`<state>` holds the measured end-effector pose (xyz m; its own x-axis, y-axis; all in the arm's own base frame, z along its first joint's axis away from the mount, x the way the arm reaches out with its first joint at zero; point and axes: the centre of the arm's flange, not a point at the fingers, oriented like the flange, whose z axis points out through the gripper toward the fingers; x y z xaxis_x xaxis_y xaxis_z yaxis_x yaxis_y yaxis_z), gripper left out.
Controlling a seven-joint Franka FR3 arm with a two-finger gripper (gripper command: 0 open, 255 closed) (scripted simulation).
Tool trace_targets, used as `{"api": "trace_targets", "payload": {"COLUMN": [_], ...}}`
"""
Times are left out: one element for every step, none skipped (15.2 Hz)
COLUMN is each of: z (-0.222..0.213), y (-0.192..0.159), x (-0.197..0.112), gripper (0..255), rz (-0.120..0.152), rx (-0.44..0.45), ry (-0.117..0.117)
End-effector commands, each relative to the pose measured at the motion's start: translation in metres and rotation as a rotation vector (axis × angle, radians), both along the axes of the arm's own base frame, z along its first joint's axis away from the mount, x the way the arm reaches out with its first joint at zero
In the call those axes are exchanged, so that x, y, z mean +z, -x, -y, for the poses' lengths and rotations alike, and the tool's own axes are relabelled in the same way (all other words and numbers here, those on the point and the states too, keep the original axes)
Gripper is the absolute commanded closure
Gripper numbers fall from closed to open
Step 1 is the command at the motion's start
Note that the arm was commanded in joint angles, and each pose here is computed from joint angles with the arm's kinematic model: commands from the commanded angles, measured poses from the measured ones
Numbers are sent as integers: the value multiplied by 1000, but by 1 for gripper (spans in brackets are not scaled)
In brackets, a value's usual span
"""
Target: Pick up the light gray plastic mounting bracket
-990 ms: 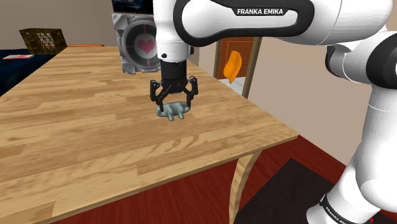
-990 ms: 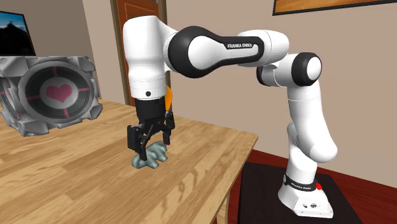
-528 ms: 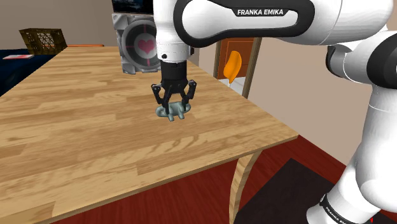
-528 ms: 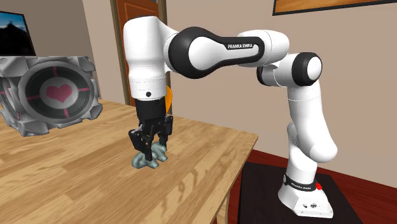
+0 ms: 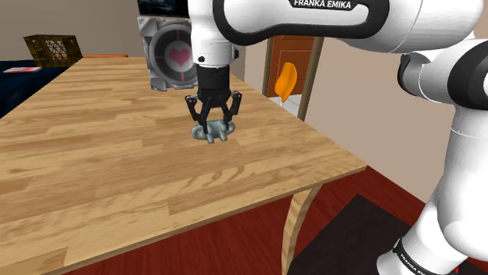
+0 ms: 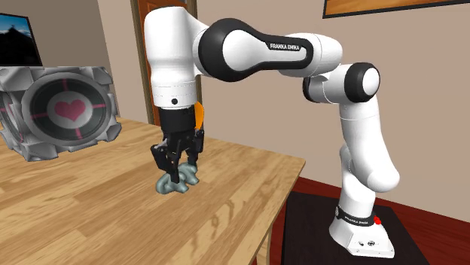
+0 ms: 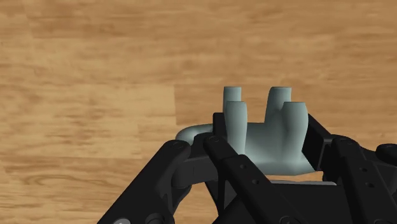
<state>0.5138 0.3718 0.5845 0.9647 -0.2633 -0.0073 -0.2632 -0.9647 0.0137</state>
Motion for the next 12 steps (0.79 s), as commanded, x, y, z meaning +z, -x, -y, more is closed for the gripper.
{"api": "trace_targets", "payload": {"z": [0,0,0,0,0,0,0,0,0,0,0,0], "y": [1,1,1,1,1,1,1,1,1,1,1,1], "x": [11,17,22,27,32,38,43,48,54,59,60,60], "gripper": [255,255,255,255,255,255,255,255,255,255,255,255], "rz": [0,0,0,0,0,0,0,0,0,0,0,0], "rx": [0,0,0,0,0,0,0,0,0,0,0,0], "ry": [0,0,0,0,0,0,0,0,0,0,0,0]}}
